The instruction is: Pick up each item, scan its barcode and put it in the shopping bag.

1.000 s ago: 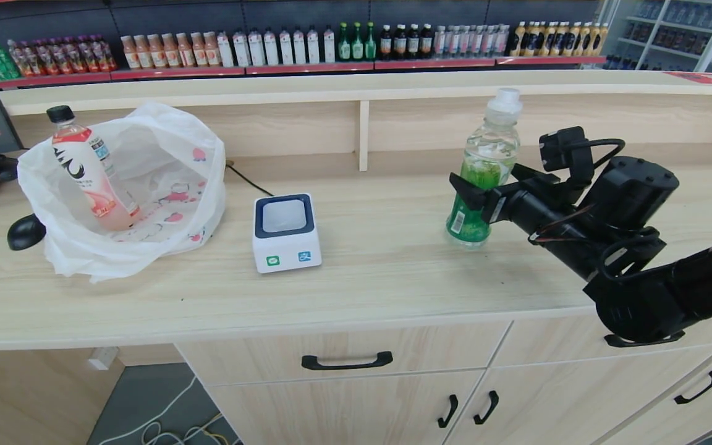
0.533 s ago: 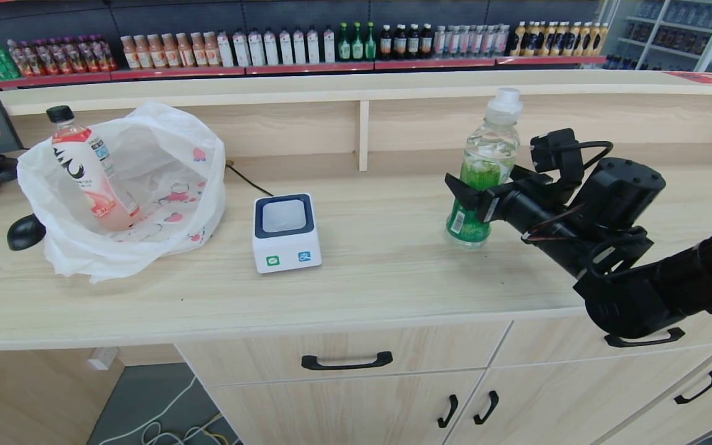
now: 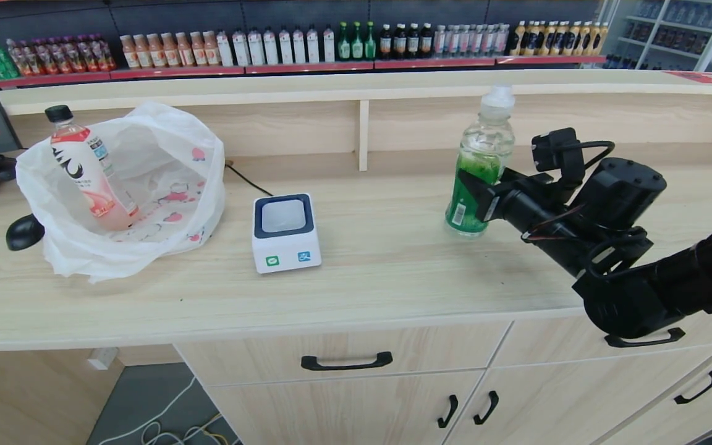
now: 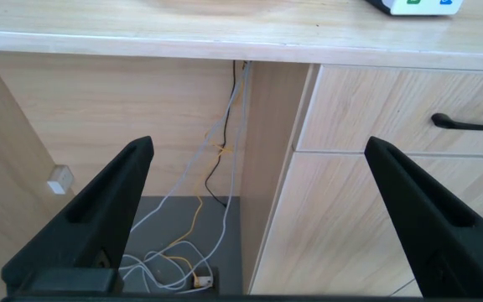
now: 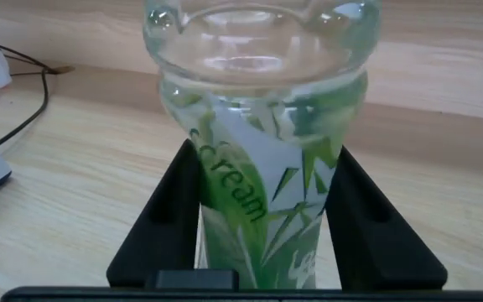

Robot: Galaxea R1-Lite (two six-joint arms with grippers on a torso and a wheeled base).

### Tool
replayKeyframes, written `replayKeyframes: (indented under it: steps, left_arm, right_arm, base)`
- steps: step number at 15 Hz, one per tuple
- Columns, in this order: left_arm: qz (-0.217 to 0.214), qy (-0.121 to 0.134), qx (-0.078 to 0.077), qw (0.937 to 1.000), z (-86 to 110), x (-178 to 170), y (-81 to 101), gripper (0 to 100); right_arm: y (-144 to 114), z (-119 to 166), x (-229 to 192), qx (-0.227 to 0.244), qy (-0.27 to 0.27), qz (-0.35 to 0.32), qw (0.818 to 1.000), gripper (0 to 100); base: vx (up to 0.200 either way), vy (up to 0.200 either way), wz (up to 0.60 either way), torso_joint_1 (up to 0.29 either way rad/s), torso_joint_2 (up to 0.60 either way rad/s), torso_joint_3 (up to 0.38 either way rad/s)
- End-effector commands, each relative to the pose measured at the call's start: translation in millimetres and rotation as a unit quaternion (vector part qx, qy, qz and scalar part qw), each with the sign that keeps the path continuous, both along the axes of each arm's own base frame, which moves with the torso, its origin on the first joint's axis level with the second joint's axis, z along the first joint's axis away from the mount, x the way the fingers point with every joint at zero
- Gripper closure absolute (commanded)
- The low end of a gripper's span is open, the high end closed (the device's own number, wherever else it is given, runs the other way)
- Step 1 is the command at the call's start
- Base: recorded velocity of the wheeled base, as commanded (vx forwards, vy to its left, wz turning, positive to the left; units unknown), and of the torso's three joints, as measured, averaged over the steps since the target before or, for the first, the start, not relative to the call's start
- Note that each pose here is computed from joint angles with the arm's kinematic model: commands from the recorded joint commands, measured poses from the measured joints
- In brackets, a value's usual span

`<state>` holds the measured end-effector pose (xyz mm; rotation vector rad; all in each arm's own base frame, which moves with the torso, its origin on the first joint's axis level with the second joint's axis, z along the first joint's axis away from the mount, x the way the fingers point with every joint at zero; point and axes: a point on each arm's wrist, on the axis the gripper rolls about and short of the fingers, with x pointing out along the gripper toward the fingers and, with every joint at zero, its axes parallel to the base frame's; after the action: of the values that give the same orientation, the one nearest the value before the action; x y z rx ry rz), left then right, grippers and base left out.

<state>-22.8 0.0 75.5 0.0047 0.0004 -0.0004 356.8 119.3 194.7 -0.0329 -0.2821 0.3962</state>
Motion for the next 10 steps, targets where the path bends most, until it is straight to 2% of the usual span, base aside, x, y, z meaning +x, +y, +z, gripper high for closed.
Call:
replayKeyframes:
  steps: [1, 10]
  left_arm:
    - [0.0, 0.0, 0.0, 1.0, 0.0, 0.0, 0.0, 0]
    - [0.0, 0.0, 0.0, 1.0, 0.0, 0.0, 0.0, 0]
  right_arm:
    - [-0.9, 4.9, -2.9, 0.002, -0.007, 0.0, 1.0, 100]
    - [-3.5, 12.9, -9.1, 0.011, -0.013, 0.001, 1.0, 100]
  base:
    - [0.0, 0.0, 0.0, 0.0, 0.0, 0.0]
    - [0.0, 0.0, 0.0, 0.0, 0.0, 0.0]
